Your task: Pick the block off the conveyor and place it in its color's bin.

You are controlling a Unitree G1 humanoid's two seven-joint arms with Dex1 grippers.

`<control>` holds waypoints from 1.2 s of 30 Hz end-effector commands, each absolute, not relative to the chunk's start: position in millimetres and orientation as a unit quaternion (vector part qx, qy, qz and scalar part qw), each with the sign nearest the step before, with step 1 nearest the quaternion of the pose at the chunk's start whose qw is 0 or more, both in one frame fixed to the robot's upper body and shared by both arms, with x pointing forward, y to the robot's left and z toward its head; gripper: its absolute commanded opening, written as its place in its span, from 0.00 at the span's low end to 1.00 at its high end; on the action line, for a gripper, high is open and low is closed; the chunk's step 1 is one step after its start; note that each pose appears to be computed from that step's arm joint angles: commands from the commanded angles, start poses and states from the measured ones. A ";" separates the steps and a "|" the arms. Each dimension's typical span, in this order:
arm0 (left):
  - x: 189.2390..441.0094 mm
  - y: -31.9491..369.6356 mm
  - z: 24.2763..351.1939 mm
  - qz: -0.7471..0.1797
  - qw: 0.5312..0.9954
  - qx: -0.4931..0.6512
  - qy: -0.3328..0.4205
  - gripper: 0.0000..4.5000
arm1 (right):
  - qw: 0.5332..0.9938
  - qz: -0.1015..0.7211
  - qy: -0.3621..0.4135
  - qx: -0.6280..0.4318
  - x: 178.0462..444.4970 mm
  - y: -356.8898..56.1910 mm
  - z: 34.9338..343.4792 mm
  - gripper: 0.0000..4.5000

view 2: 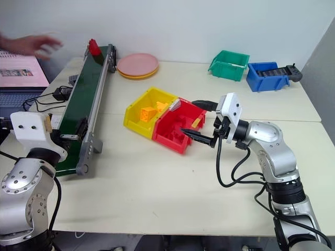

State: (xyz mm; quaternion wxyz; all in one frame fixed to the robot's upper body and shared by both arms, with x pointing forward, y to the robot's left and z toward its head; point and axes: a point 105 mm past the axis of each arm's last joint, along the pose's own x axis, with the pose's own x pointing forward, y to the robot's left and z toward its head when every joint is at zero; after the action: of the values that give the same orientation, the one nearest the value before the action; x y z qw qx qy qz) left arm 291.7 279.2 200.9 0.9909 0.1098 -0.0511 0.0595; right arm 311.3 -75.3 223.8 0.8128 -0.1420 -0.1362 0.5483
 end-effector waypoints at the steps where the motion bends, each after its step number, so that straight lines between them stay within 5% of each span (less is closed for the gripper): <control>1: 287.7 284.7 212.4 0.068 0.989 0.110 -0.073 0.99 | 0.803 0.552 -0.166 -0.152 304.3 -72.4 238.2 1.00; 36: 292.5 301.9 199.7 0.064 0.994 0.084 -0.039 0.99 | 0.769 0.605 -0.133 -0.155 296.2 -65.0 239.6 1.00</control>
State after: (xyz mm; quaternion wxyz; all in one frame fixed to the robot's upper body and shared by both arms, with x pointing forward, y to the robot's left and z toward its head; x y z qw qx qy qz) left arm 292.6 300.3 187.1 0.9942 0.0810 -0.0198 0.0672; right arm 303.8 -67.2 228.4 0.7833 -0.1393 -0.1107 0.5956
